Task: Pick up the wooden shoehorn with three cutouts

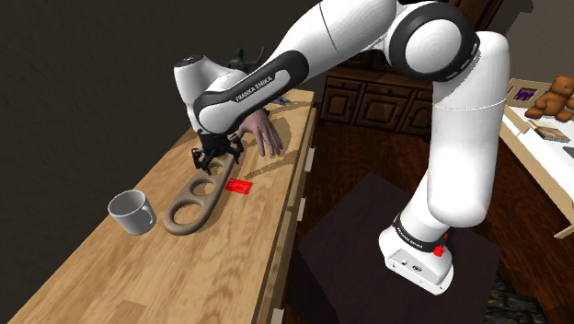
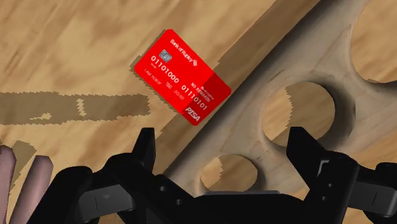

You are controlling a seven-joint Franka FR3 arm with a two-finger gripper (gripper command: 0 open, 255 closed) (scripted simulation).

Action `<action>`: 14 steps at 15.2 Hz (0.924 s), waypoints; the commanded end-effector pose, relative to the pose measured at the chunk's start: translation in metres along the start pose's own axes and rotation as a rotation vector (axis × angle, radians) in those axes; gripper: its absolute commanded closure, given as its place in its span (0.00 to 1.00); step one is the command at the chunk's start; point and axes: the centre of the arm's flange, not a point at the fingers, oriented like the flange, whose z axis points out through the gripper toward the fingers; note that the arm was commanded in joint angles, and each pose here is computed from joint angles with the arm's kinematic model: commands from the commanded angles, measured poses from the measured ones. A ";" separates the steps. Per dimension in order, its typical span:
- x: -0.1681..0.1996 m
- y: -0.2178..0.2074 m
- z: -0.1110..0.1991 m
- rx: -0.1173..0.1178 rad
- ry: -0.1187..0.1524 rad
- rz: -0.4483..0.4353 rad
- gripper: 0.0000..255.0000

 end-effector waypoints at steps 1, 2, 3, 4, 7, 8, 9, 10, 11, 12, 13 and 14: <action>0.009 -0.021 0.013 0.001 -0.003 0.005 0.00; 0.009 -0.021 0.013 0.001 -0.003 0.005 0.00; 0.009 -0.021 0.019 0.001 -0.003 0.005 0.00; 0.009 -0.022 0.024 0.001 -0.003 0.005 0.00; 0.010 -0.023 0.040 0.001 -0.003 0.005 0.00; 0.010 -0.023 0.045 0.001 -0.003 0.005 0.00; 0.011 -0.024 0.053 0.001 -0.003 0.005 0.00; 0.011 -0.024 0.053 0.001 -0.003 0.005 0.00; 0.011 -0.024 0.053 0.001 -0.003 0.005 0.00; 0.010 -0.024 0.053 0.001 -0.003 0.005 1.00; 0.011 -0.024 0.053 0.001 -0.003 0.005 1.00; 0.010 -0.024 0.053 0.001 -0.003 0.005 1.00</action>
